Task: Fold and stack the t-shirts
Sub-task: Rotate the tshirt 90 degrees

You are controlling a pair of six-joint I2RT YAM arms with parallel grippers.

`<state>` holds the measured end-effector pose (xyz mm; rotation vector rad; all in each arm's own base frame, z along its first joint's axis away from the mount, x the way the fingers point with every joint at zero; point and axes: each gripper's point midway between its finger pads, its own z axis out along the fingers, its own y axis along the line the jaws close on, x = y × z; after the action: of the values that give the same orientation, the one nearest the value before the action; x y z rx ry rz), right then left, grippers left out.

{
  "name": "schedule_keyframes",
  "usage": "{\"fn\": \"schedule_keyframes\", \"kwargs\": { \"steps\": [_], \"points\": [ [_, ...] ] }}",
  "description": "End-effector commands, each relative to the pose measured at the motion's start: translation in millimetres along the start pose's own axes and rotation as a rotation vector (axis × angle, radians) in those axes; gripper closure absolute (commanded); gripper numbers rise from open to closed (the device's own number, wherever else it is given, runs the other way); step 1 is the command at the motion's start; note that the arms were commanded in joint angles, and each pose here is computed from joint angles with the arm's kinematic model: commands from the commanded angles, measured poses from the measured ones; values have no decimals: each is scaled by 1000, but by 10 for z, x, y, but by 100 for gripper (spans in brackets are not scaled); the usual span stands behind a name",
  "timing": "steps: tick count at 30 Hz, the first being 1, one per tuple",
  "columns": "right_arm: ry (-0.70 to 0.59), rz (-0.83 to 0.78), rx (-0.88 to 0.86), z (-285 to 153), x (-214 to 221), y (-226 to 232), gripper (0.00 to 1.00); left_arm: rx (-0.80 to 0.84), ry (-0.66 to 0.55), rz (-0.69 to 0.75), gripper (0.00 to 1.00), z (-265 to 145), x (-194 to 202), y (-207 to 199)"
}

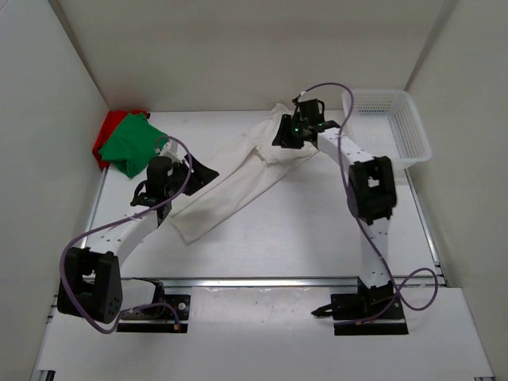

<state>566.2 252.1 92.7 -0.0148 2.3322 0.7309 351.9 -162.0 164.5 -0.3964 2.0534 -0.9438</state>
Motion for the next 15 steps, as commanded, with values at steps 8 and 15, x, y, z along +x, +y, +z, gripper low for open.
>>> {"fn": "schedule_keyframes", "kwargs": {
  "steps": [8, 15],
  "points": [
    [28, -86, -199, -1195, 1351, 910, 100, -57, 121, 139, 1, -58, 245, 120],
    [78, -51, -234, -867, 1788, 1045, 57, -51, 141, 152, 71, -141, 411, 154]
  ]
}}
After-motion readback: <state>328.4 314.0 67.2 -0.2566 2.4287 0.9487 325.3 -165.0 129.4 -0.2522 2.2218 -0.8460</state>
